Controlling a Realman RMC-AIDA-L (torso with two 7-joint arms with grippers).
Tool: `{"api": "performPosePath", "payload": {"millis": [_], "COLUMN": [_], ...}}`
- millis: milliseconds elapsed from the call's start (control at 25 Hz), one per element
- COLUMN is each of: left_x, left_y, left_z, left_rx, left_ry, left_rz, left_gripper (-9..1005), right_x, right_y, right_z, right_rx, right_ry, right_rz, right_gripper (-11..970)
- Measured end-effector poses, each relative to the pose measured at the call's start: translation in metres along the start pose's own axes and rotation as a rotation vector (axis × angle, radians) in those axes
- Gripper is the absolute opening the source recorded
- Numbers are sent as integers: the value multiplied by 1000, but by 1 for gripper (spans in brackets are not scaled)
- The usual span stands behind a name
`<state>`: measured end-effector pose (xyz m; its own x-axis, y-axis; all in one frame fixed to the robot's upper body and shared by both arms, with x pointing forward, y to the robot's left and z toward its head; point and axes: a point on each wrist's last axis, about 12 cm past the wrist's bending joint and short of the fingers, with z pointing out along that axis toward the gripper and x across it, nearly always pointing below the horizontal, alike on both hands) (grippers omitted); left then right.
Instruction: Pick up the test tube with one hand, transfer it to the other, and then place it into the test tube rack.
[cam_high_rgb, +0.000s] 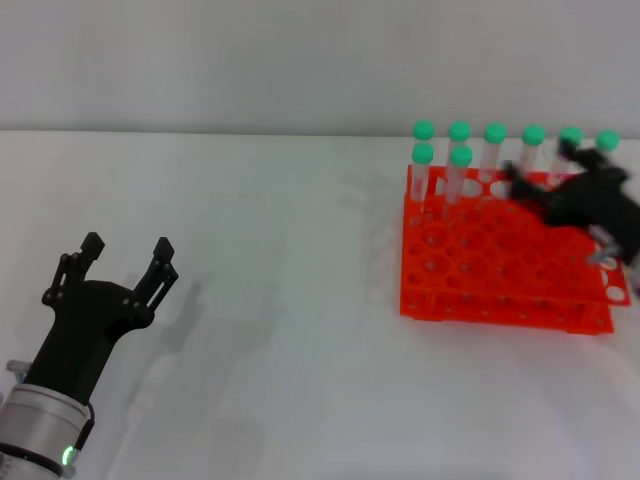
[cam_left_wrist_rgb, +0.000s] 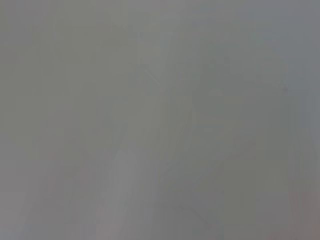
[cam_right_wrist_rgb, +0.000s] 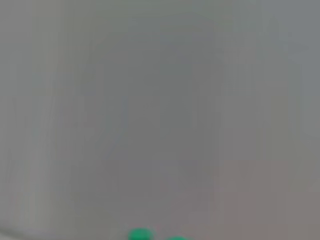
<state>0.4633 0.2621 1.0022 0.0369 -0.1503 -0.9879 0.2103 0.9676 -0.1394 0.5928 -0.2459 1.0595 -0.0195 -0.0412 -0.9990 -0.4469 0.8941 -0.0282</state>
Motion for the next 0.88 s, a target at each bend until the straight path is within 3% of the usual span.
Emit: {"api": "performPosePath", "payload": {"millis": [240,440,600,880], "left_x": [1,2,2,-2], "left_y": [1,3,3,4], "left_z": [-1,-4,-5,-6], "left_rx": [-4,-11,-13,-10], "left_ry": [6,12,10,-20], "left_rz": [-65,-68,-68,-65], "left_gripper": [883,884,883,883], "right_x": [10,19,20,18], "right_y": [-48,-77,-81,-78], "right_z": [-55,-77,-78,-59], "right_rx": [287,470,507,486], "right_ry": [-108,-72,-55,-4], "right_rz": [-54,-13,-25,-43], "right_gripper": [829,829,829,829]}}
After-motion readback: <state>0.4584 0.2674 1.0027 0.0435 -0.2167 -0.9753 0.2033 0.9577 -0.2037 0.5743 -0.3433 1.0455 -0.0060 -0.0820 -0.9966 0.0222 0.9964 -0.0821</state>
